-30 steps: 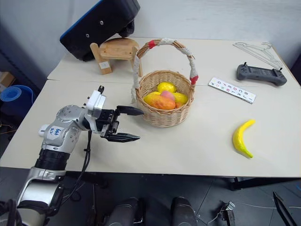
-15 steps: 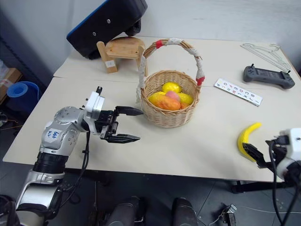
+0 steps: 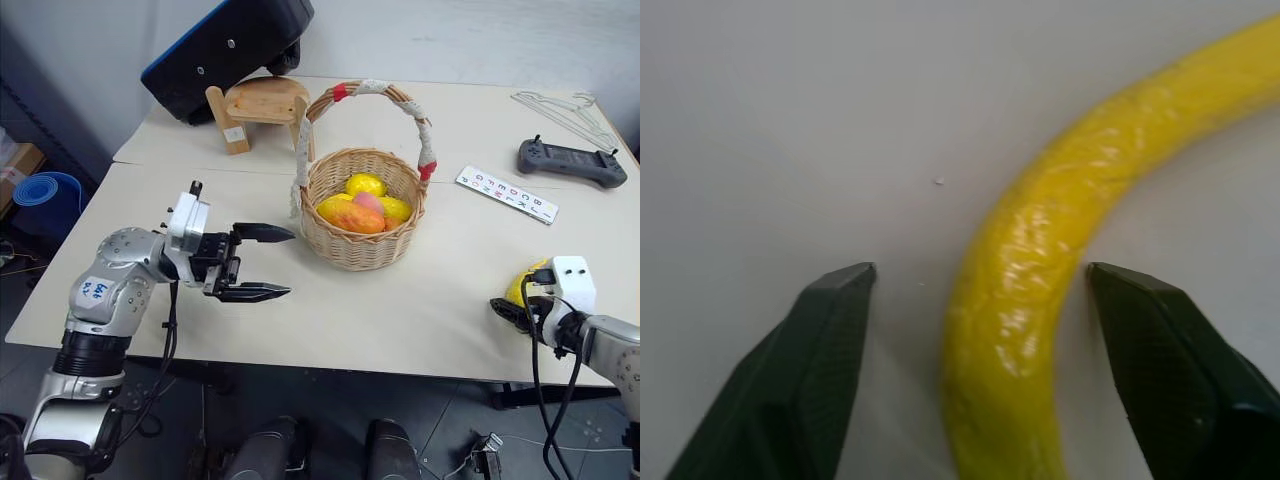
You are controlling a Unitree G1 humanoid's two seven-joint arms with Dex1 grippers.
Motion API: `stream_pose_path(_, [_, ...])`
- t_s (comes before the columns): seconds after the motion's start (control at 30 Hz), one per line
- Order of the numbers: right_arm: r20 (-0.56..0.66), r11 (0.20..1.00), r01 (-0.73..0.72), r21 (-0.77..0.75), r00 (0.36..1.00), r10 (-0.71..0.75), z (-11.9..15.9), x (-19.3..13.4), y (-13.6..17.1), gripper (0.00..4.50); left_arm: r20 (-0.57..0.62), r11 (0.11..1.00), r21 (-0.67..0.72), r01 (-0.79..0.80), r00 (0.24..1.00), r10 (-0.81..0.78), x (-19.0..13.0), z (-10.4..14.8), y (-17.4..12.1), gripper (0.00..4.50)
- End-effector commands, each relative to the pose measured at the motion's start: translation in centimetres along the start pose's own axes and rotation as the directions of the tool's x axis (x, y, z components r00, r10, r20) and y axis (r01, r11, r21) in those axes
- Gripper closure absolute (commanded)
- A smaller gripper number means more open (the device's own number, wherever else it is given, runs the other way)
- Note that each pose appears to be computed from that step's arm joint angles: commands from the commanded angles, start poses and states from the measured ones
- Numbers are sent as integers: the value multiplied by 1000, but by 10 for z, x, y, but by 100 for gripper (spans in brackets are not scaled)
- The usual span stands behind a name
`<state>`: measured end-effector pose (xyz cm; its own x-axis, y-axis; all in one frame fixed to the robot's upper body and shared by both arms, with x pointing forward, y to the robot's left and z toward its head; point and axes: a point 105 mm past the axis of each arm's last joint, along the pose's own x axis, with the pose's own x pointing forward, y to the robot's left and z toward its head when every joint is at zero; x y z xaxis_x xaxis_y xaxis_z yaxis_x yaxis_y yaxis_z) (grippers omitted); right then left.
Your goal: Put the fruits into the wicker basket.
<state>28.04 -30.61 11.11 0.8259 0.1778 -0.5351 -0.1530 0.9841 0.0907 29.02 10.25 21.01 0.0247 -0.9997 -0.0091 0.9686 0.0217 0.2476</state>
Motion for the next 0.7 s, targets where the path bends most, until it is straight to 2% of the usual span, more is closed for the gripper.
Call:
stream_pose_path(0.03, [46, 997, -54, -62, 997, 57, 15, -12, 4, 264, 23, 999, 33, -24, 999, 23, -5, 12, -1, 0])
stream_pose_path(0.1, [80, 987, -112, -116, 989, 121, 21, -18, 10, 337, 20, 999, 30, -28, 999, 28, -7, 11, -2, 0])
stream_pose_path(0.17, [127, 965, -176, -196, 971, 203, 33, -24, 20, 375, 17, 999, 28, -34, 999, 34, -8, 11, -3, 0])
stream_pose_path(0.23, [168, 914, -290, -284, 923, 345, 51, -37, 44, 375, 21, 998, 21, -52, 998, 51, -10, 11, -3, 0])
stream_pose_path(0.3, [183, 826, -418, -378, 841, 509, 69, -51, 77, 375, 30, 997, 12, -71, 997, 71, -12, 11, -2, 0])
stream_pose_path(0.4, [124, 654, -598, -464, 686, 716, 93, -72, 134, 375, 49, 992, -8, -123, 991, 124, -19, 12, 2, 0])
stream_pose_path(0.5, [78, 536, -688, -489, 577, 813, 112, -77, 179, 375, 61, 982, -24, -187, 980, 188, -26, 12, 6, 0])
stream_pose_path(0.6, [61, 531, -698, -481, 578, 814, 127, -59, 203, 375, 76, 966, -35, -256, 963, 258, -32, 11, 12, 0])
stream_pose_path(0.7, [125, 611, -668, -425, 626, 770, 149, -30, 215, 375, 94, 950, -44, -308, 946, 311, -36, 11, 15, 0])
